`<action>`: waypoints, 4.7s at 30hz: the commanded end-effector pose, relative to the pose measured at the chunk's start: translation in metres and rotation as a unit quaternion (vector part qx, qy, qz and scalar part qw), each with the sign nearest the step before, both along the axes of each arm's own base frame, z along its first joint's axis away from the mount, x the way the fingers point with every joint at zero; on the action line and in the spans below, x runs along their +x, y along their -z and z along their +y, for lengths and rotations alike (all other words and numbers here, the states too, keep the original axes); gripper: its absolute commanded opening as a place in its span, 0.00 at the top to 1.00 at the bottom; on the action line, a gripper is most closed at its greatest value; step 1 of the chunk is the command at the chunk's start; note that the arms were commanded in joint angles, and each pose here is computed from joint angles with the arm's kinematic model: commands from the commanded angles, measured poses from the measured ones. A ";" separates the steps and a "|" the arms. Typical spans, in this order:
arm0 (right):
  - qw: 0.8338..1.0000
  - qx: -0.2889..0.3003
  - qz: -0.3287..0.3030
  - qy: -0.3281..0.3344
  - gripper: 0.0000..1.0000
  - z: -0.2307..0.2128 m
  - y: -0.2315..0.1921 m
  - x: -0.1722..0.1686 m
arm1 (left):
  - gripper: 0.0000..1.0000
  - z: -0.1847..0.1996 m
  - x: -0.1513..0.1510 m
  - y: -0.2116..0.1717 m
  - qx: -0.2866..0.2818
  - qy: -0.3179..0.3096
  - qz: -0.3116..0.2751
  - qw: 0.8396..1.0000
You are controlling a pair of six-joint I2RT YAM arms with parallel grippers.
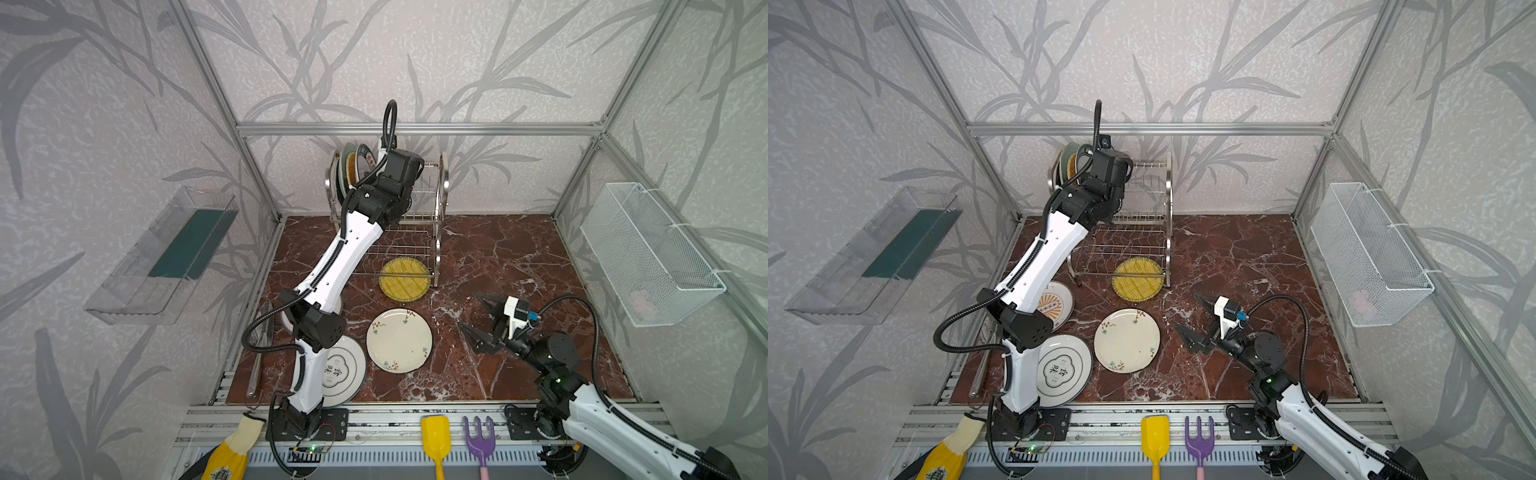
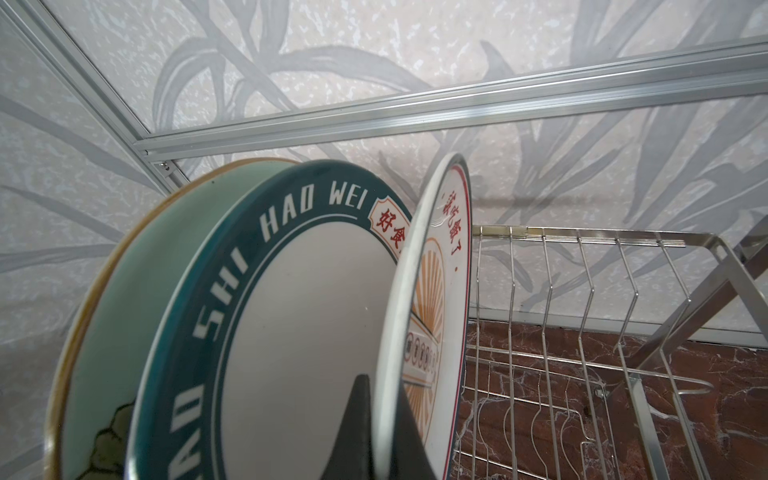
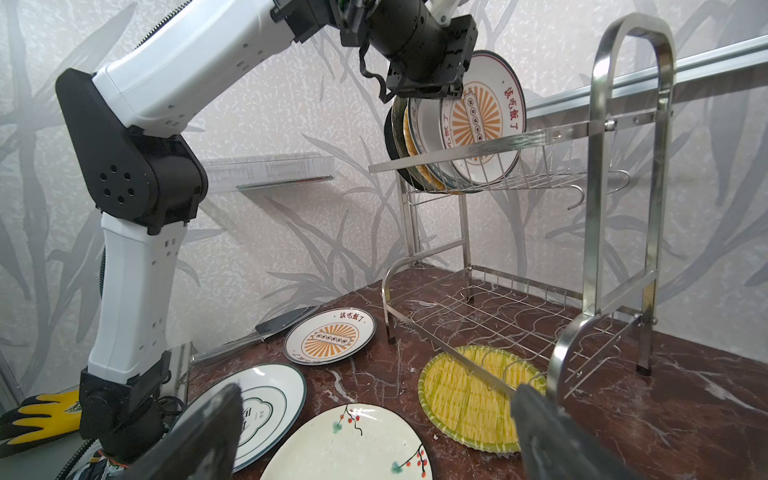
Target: Load the plates into the dish rack
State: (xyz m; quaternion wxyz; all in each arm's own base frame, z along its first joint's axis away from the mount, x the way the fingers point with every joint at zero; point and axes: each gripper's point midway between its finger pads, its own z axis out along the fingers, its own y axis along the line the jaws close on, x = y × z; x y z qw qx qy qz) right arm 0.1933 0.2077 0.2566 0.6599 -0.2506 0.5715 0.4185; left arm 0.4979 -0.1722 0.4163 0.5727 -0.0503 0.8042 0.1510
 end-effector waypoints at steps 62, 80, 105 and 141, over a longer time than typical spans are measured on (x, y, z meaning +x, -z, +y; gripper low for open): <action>0.999 0.010 0.030 0.044 0.01 -0.006 -0.008 0.017 | 0.35 0.012 -0.060 -0.064 -0.078 0.068 -0.030 0.994; 0.982 -0.025 0.155 0.104 0.01 -0.011 0.025 0.047 | 0.13 -0.017 -0.209 -0.046 -0.277 0.353 0.025 0.893; 0.897 -0.112 0.415 0.103 0.08 0.006 0.144 0.047 | 0.06 0.029 -0.274 0.210 -0.507 0.286 0.205 0.787; 0.821 -0.095 0.561 0.056 0.61 0.095 0.239 0.036 | 0.06 0.048 -0.253 0.201 -0.574 0.296 0.141 0.750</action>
